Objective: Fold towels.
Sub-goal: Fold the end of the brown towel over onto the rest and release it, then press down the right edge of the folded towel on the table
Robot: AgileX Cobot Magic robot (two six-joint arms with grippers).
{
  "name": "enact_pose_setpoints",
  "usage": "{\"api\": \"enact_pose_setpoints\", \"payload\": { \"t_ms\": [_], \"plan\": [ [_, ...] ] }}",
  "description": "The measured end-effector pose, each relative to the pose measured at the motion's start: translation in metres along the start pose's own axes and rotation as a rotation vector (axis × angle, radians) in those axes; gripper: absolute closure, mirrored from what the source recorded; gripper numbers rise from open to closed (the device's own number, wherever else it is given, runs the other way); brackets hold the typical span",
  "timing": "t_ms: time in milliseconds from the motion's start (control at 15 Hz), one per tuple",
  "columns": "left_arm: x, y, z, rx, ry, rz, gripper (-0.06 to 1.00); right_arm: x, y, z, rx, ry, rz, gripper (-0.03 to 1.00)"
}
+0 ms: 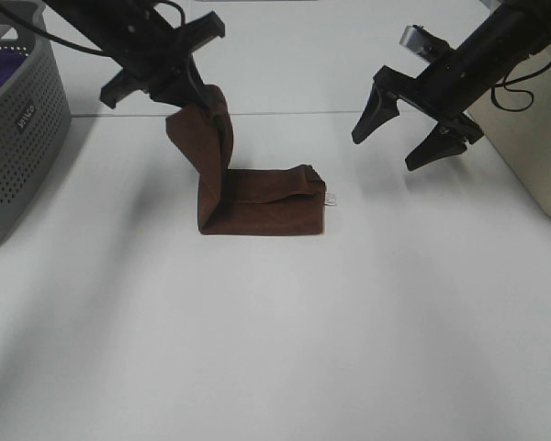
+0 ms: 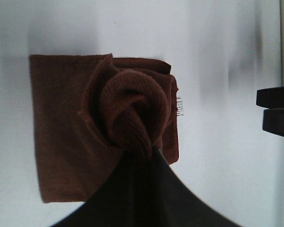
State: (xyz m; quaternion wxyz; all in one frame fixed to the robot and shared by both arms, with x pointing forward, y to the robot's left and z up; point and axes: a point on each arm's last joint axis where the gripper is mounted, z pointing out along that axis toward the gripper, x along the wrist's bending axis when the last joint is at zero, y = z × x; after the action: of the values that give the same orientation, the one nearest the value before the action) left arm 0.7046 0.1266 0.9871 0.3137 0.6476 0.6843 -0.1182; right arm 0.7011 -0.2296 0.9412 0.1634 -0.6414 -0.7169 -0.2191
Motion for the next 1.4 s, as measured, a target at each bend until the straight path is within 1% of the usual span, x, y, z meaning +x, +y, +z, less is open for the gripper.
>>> {"api": "enact_pose_setpoints", "payload": {
  "t_ms": [133, 267, 333, 400, 467, 533, 600, 667, 733, 800, 867, 1000, 1067, 1200, 1333, 1400],
  "plan": [
    [-0.006, -0.008, 0.032, 0.002, -0.016, -0.03, 0.91, 0.001, 0.0, 0.0, -0.003, 0.012, 0.005, 0.07],
    [-0.018, -0.015, 0.055, -0.027, -0.053, -0.047, 0.91, 0.001, 0.0, 0.0, -0.004, 0.013, 0.005, 0.07],
    [-0.024, -0.018, 0.062, -0.037, -0.067, -0.05, 0.9, 0.001, 0.0, 0.0, -0.004, 0.013, 0.005, 0.07],
    [-0.028, -0.021, 0.067, -0.044, -0.075, -0.057, 0.85, 0.001, 0.0, 0.0, -0.004, 0.013, 0.005, 0.07],
    [-0.029, -0.022, 0.071, -0.048, -0.079, -0.074, 0.76, 0.001, 0.0, 0.0, -0.004, 0.013, 0.005, 0.07],
    [-0.03, -0.022, 0.072, -0.048, -0.084, -0.096, 0.62, 0.001, 0.0, 0.0, -0.004, 0.013, 0.005, 0.07],
    [-0.03, -0.023, 0.074, -0.043, -0.095, -0.117, 0.46, 0.001, 0.0, 0.0, -0.004, 0.013, 0.005, 0.07],
    [-0.032, -0.023, 0.074, -0.041, -0.114, -0.139, 0.32, 0.001, 0.0, 0.0, -0.002, 0.016, 0.006, 0.07],
    [-0.033, -0.022, 0.073, -0.044, -0.134, -0.157, 0.25, 0.002, 0.0, 0.0, 0.0, 0.022, 0.008, 0.07],
    [-0.035, -0.022, 0.073, -0.044, -0.148, -0.152, 0.22, 0.004, -0.001, 0.0, 0.006, 0.039, 0.012, 0.07],
    [-0.036, -0.02, 0.071, -0.05, -0.154, -0.116, 0.21, 0.006, -0.001, 0.0, 0.008, 0.065, 0.011, 0.07],
    [-0.034, -0.01, 0.059, -0.063, -0.161, -0.014, 0.2, 0.015, -0.002, -0.001, 0.022, 0.162, -0.014, 0.07],
    [-0.029, -0.002, 0.051, -0.066, -0.157, 0.02, 0.2, 0.02, -0.003, -0.002, 0.028, 0.221, -0.025, 0.07],
    [-0.009, 0.016, 0.029, -0.079, -0.127, 0.045, 0.2, 0.04, -0.002, 0.003, 0.017, 0.311, -0.055, 0.07],
    [0.015, 0.032, 0.008, -0.084, -0.094, 0.034, 0.2, 0.073, -0.006, 0.017, 0.038, 0.377, -0.119, 0.07],
    [0.028, 0.038, -0.001, -0.086, -0.083, 0.015, 0.2, 0.091, -0.01, 0.026, 0.052, 0.414, -0.157, 0.07]
  ]
}}
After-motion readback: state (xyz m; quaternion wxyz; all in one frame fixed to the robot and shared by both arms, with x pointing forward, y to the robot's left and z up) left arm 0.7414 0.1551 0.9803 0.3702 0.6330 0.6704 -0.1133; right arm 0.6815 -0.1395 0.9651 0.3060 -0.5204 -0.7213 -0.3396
